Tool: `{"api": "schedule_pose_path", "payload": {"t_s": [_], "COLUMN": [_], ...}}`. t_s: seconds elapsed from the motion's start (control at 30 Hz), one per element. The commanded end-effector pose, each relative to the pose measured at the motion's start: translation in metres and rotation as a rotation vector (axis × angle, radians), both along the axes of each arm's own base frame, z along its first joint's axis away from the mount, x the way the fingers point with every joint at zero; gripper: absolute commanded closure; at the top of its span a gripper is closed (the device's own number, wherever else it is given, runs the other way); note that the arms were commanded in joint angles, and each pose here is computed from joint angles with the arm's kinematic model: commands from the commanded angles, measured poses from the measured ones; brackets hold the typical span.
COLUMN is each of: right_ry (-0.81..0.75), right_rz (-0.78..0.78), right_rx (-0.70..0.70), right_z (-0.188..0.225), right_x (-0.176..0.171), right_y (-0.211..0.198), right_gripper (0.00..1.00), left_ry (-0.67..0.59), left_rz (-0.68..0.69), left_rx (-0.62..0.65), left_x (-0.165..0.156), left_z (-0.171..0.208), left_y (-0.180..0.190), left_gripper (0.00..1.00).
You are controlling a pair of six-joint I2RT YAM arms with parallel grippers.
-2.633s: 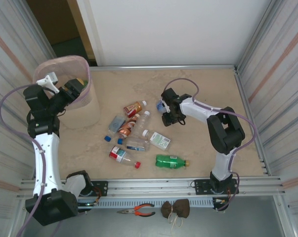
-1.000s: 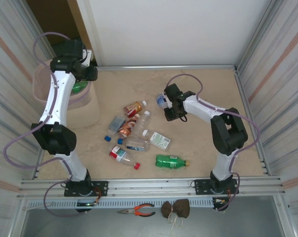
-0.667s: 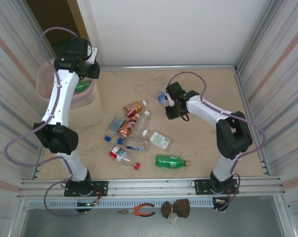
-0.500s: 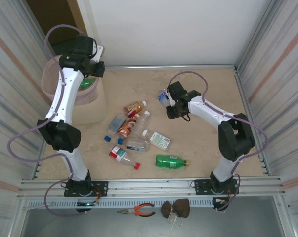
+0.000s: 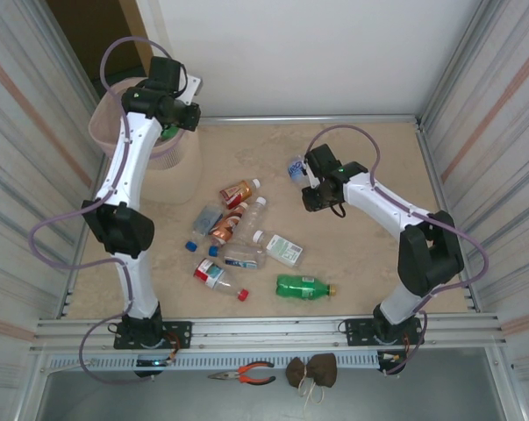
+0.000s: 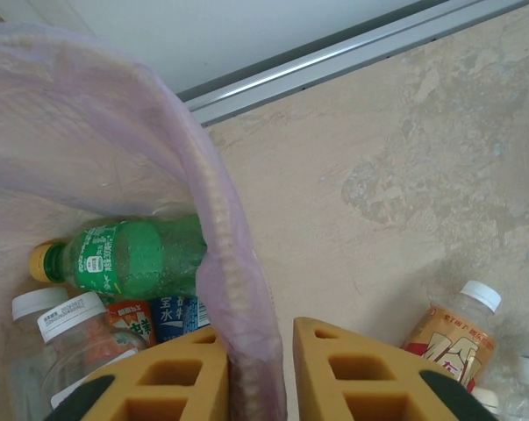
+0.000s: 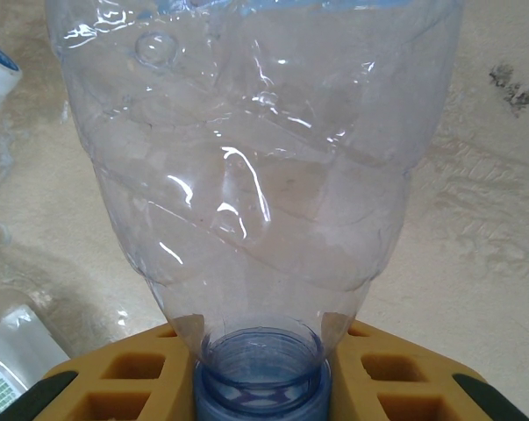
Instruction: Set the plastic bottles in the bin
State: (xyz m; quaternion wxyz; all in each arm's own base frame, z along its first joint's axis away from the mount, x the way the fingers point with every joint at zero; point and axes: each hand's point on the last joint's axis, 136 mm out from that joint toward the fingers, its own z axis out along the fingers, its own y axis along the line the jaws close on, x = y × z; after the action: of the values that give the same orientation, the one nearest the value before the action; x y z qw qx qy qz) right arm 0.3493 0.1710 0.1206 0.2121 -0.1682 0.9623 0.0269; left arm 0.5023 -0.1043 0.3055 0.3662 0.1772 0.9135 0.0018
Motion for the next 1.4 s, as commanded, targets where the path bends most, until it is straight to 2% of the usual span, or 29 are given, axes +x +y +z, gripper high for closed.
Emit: {"api": "schedule_pose_path", "payload": {"t_s": [0.0, 0.33, 0.53, 0.73, 0.87, 0.93, 1.17, 1.37], "right_ry": [-0.03, -0.172, -0.365, -0.538, -0.661, -0.749, -0.972, -1.144], "right_rz": [-0.031, 0.045, 0.325, 0.723, 1.01, 1.102, 1.275, 1.338], "right_rx": [0.027, 0.167, 0.122, -0.075, -0.294, -0.401, -0.678, -0.793], "right_z": [0.021, 0.071, 0.095, 0.109, 0.118, 0.126, 0.16, 0.189], "right_x": [-0.002, -0.004, -0.018, -0.045, -0.067, -0.072, -0.079, -0.09], "right_y": [-0.004, 0.014, 0.031, 0.051, 0.063, 0.067, 0.074, 0.08], "right_gripper": [0.78, 0.79, 0.81, 0.85, 0.89, 0.89, 0.93, 0.95], "left_ry": [-0.049, -0.134, -0.15, -0.129, -0.1, -0.078, 0.05, 0.191], "left_rz": [-0.028, -0.067, -0.22, -0.401, -0.512, -0.566, -0.764, -0.873], "left_rx": [-0.034, -0.114, -0.245, -0.379, -0.422, -0.421, -0.355, -0.25], "left_x": [-0.008, -0.045, -0.085, -0.127, -0.154, -0.167, -0.224, -0.266], "left_z": [0.027, 0.078, 0.102, 0.114, 0.115, 0.112, 0.085, 0.051], "left_y": [-0.007, -0.011, -0.036, -0.064, -0.081, -0.091, -0.136, -0.16], "left_gripper": [0.72, 0.54, 0.44, 0.38, 0.35, 0.33, 0.22, 0.2]}}
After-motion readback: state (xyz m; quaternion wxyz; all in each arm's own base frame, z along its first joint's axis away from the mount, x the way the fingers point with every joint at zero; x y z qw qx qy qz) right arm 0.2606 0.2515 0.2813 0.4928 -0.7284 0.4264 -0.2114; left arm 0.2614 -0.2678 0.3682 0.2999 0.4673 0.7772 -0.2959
